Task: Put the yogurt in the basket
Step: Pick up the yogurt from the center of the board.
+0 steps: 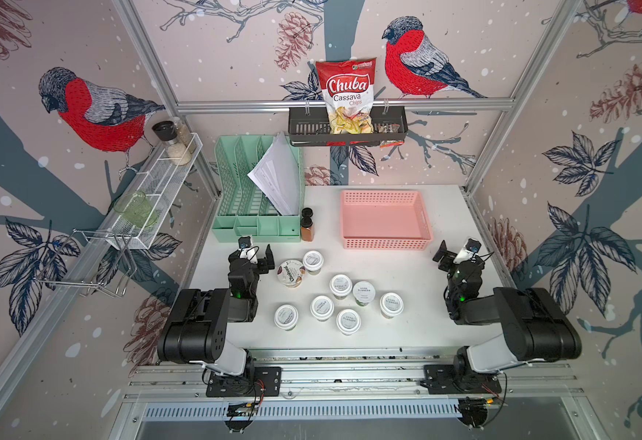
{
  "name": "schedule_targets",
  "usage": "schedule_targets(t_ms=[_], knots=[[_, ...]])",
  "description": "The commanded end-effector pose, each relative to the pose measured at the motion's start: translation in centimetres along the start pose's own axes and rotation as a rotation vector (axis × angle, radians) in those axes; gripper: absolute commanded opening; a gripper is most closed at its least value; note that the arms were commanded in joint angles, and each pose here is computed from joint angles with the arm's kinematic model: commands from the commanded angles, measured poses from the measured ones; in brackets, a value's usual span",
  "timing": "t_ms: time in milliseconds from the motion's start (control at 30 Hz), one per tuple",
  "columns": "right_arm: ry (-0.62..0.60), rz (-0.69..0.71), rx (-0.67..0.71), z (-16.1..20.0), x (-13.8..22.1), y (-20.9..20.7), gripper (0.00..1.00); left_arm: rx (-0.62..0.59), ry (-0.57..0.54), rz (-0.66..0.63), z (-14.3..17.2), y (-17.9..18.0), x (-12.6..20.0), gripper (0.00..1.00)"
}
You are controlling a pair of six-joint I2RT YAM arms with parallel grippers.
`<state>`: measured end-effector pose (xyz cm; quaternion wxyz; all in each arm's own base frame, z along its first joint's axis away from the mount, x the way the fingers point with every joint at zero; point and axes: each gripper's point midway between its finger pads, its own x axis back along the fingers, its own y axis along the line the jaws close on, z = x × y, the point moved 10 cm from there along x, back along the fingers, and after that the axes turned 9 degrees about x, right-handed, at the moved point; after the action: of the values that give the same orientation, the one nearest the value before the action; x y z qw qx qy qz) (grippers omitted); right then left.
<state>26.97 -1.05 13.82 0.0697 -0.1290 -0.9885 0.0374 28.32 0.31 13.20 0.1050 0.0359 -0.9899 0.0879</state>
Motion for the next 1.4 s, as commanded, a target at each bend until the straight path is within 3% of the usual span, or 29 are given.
schedule_targets(t_ms=[0,133,233,400,600,700,800,1000,1100,1367], knots=[[-0.012,-0.009,0.001,-0.2,0.0,0.1,1.0,-0.001,-0.047,0.005,-0.7,-0.1,0.0,0.97],[-0.017,-0.004,0.0,-0.3,0.1,0.1,1.0,-0.001,-0.06,-0.009,-0.9,-0.1,0.2,0.97],[-0.054,0.048,0.03,-2.2,0.6,0.6,1.0,0.057,-0.078,-0.149,-2.8,0.3,0.4,0.97],[0.115,0.11,-0.006,-8.1,-0.3,2.1,1.0,0.084,-0.128,-0.193,-5.3,-1.1,3.5,0.97],[0.299,-0.111,-0.029,-12.2,3.6,7.3,1.0,0.206,-0.057,-0.238,-9.6,-2.9,5.3,0.96],[0.431,-0.329,-0.082,-11.4,7.1,10.2,1.0,0.198,0.011,-0.241,-11.2,-4.5,5.2,0.97],[0.572,-0.467,-0.064,-9.6,10.0,12.2,1.0,0.189,0.143,-0.13,-12.6,-7.2,4.1,0.97],[0.84,-0.53,0.09,-6.2,15.2,13.9,1.0,0.133,0.109,-0.082,-14.6,-11.6,4.4,0.97],[0.941,-0.527,0.134,-4.6,16.7,13.7,1.0,0.129,0.162,-0.064,-15.4,-12.5,4.0,0.98],[0.982,-0.577,0.118,-3.8,17.9,12.7,1.0,0.151,0.198,-0.034,-15.3,-13.0,3.5,0.97]])
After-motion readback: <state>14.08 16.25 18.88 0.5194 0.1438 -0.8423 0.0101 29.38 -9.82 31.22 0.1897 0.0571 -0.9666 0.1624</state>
